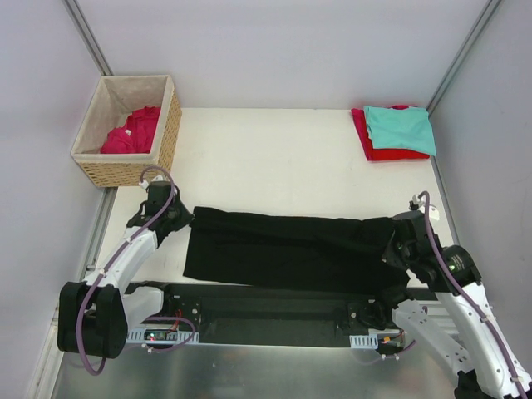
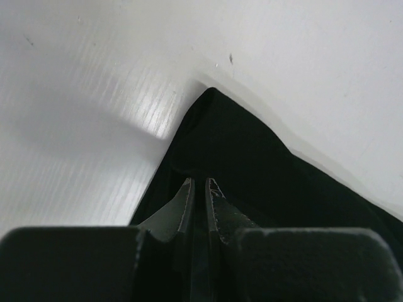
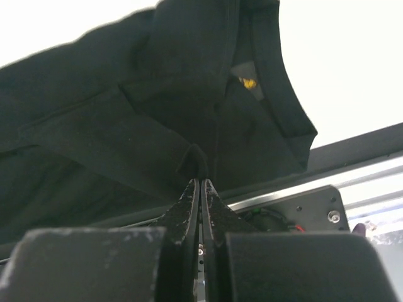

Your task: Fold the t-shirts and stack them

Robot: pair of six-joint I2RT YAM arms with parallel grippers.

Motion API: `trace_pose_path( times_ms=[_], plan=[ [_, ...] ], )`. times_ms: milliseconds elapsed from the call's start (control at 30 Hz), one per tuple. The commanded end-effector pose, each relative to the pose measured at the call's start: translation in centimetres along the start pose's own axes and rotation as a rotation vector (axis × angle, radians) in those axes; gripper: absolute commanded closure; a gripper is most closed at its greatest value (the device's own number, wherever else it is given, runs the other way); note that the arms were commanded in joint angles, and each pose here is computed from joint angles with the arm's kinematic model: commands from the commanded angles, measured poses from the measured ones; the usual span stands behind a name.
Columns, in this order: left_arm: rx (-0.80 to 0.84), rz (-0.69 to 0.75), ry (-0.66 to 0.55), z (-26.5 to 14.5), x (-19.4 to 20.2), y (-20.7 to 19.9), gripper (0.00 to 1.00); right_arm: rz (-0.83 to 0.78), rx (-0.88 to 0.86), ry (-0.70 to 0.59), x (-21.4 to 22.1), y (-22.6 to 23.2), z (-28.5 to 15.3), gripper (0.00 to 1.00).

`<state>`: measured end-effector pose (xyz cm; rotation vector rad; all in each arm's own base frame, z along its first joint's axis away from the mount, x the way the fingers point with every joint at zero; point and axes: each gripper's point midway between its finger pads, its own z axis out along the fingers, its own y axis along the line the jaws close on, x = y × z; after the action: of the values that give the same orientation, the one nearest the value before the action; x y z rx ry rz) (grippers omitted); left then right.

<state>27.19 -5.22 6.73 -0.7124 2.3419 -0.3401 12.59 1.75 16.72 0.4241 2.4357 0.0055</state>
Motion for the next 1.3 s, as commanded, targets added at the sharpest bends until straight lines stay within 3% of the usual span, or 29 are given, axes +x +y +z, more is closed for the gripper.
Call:
trace_pose_path(
  times_ms=[0, 633, 733, 767, 833, 933, 1033, 1067, 1100, 1133, 1267],
  plan=[
    [0.002, -0.055, 0.011, -0.5, 1.1, 0.6, 1.0, 0.02, 0.016, 0.058, 1.4, 0.1, 0.8, 1.0],
    [0.033, -0.137, 0.029, -2.1, 3.2, 1.3, 1.0, -0.035, -0.01, 0.089, 2.8, 1.8, 3.0, 0.99],
    [0.073, -0.148, 0.0, -3.2, 2.5, 0.4, 0.93, -0.04, 0.007, 0.061, 1.9, 1.8, 2.8, 0.68],
    [0.086, -0.149, -0.011, -3.9, 2.2, 0.2, 0.86, -0.045, 0.012, 0.051, 1.5, 1.8, 2.8, 0.46],
    [0.12, -0.138, -0.033, -5.0, 1.2, -0.9, 0.86, -0.049, 0.023, 0.023, 0.3, 2.1, 2.5, 0.32],
    [0.167, -0.132, -0.07, -7.3, -0.7, -2.5, 0.7, -0.065, 0.021, -0.02, -1.7, 3.0, 2.0, 0.26],
    [0.215, -0.132, -0.118, -9.3, -2.6, -4.2, 0.67, -0.07, 0.012, -0.08, -3.8, 4.0, 1.9, 0.24],
    [0.219, -0.133, -0.125, -9.6, -3.0, -4.4, 0.62, -0.078, 0.028, -0.082, -4.1, 4.3, 2.3, 0.23],
    [0.218, -0.131, -0.133, -9.7, -3.3, -4.5, 0.49, -0.084, 0.028, -0.081, -4.2, 4.7, 2.7, 0.23],
    [0.209, -0.126, -0.141, -9.6, -3.6, -4.5, 0.43, -0.075, 0.01, -0.091, -4.7, 5.5, 3.0, 0.23],
    [0.121, -0.119, -0.139, -7.0, -3.3, -2.9, 0.36, -0.098, 0.003, -0.064, -4.5, 7.4, 5.4, 0.23]
  ],
)
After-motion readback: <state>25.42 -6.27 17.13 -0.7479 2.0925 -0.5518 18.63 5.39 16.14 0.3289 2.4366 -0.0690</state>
